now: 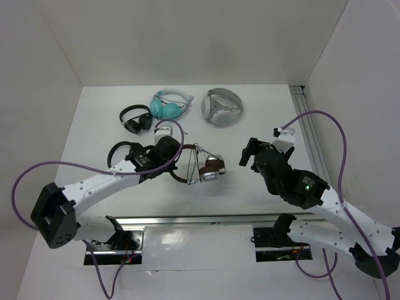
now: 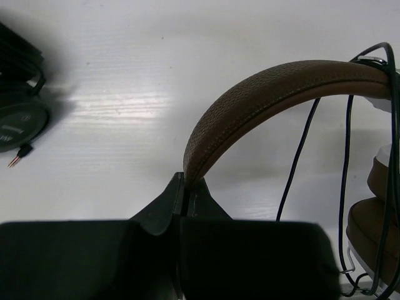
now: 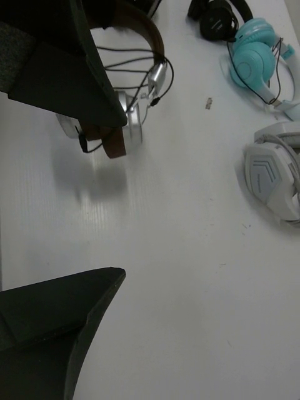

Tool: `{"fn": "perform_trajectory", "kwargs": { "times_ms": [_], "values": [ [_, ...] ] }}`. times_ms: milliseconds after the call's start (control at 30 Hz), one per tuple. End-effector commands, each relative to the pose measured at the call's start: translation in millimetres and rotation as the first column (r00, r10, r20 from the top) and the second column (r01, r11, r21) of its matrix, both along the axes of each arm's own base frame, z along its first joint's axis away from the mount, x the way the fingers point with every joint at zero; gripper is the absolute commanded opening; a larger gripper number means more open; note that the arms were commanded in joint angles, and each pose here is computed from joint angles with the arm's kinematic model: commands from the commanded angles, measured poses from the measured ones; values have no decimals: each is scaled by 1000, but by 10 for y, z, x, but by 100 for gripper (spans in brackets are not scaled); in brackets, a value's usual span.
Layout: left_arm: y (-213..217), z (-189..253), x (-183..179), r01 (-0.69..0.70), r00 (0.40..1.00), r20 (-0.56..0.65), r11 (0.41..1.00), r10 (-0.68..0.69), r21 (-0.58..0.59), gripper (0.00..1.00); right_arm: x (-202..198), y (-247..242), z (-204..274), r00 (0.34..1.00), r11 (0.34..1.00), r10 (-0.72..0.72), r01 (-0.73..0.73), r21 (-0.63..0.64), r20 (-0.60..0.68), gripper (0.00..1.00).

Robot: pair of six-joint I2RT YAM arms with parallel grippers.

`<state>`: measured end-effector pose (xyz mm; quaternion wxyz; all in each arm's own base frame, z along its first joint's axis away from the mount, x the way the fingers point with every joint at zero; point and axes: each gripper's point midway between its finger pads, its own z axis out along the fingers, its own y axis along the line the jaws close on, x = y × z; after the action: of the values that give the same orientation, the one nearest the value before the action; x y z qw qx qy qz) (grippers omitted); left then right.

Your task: Wrap the headphones

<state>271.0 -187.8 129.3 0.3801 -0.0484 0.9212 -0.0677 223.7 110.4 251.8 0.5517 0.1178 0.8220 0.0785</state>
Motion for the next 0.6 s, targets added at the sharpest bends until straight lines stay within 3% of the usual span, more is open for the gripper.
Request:
{"fn": "perform_trajectory", "kwargs": {
  "times_ms": [0, 367, 567],
  "values": [
    [-376, 420, 414, 58, 991, 127, 990, -42, -127, 0, -28, -23, 276, 999, 1000, 13, -15, 27, 41, 100],
    [-1073, 49, 1141, 147, 989, 13, 980, -146, -132, 0, -54, -70, 224, 999, 999, 29, -28, -32, 23, 100],
    [-1354, -425, 1392, 168, 982, -68, 980, -176, -107, 0, -48, -112, 157, 1000, 997, 21, -20, -72, 18, 100]
  ]
}}
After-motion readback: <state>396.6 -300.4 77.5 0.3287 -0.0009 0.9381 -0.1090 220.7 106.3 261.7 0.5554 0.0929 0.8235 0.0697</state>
